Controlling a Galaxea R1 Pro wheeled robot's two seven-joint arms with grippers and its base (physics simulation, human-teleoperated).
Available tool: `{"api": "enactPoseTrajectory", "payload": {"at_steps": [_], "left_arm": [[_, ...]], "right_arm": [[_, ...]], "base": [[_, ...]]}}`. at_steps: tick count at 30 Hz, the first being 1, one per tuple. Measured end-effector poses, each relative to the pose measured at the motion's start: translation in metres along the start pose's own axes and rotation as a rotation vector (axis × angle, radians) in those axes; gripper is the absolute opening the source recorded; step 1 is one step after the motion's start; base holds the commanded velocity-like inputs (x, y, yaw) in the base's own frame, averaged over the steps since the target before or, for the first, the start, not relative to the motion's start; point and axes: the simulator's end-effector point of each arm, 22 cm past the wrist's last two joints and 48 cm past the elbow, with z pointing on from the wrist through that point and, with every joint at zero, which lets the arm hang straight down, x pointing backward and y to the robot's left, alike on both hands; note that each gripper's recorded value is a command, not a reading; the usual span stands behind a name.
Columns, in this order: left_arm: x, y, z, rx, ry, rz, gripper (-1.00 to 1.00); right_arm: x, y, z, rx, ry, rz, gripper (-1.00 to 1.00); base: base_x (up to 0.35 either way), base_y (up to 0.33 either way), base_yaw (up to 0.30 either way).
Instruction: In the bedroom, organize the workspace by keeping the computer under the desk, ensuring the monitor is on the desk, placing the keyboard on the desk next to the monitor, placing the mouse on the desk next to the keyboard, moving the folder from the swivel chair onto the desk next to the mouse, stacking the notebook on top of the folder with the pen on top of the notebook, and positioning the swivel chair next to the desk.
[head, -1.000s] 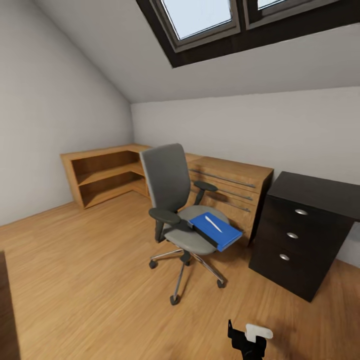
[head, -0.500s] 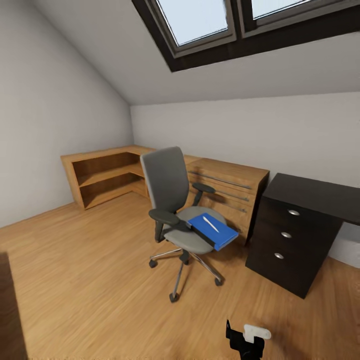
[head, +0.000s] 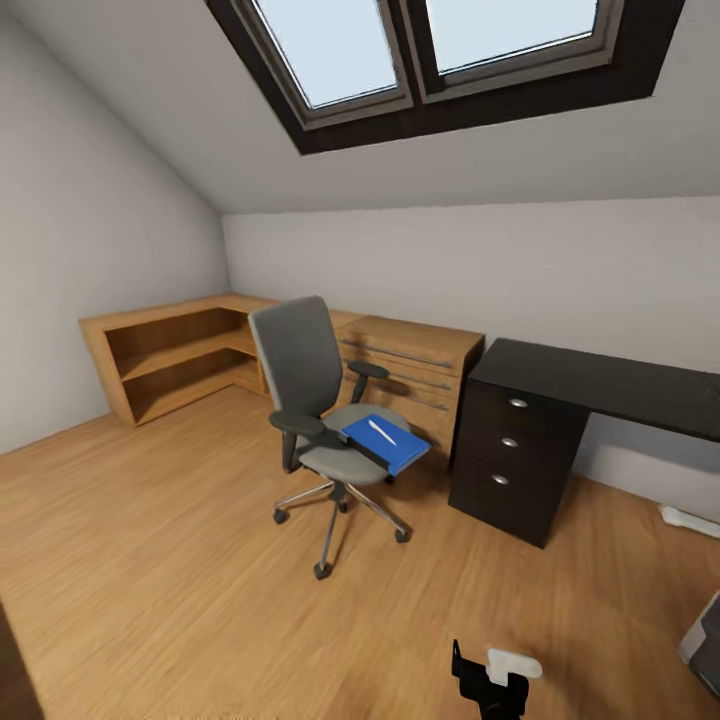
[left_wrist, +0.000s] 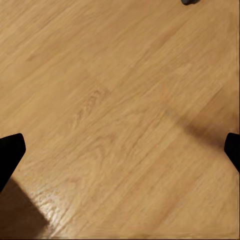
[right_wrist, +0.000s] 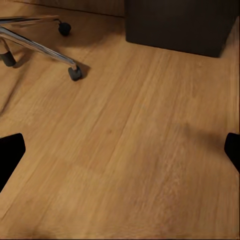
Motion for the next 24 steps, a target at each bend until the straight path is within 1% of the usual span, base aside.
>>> {"api": "enactPoseTrajectory", "payload": {"at_steps": [4, 7, 15, 24], "left_arm": [[-0.006, 0.000, -0.005, 0.000, 0.000, 0.000, 1.00], [-0.011, 0.000, -0.009, 0.000, 0.001, 0.000, 1.00], [-0.019, 0.001, -0.019, -0.001, 0.012, 0.000, 1.00], [-0.026, 0.001, -0.031, -0.002, 0.025, 0.002, 1.00]], "right_arm": [[-0.008, 0.001, -0.003, -0.001, -0.001, -0.001, 1.00], [-0.013, 0.002, -0.005, -0.002, 0.000, -0.002, 1.00], [-0.025, 0.004, -0.011, -0.003, 0.006, -0.002, 1.00], [-0.037, 0.005, -0.018, -0.001, 0.016, -0.002, 1.00]], "base": [[-0.277, 0.000, -0.294], [-0.109, 0.000, -0.285], [-0.036, 0.000, -0.263], [-0.003, 0.000, -0.223]]}}
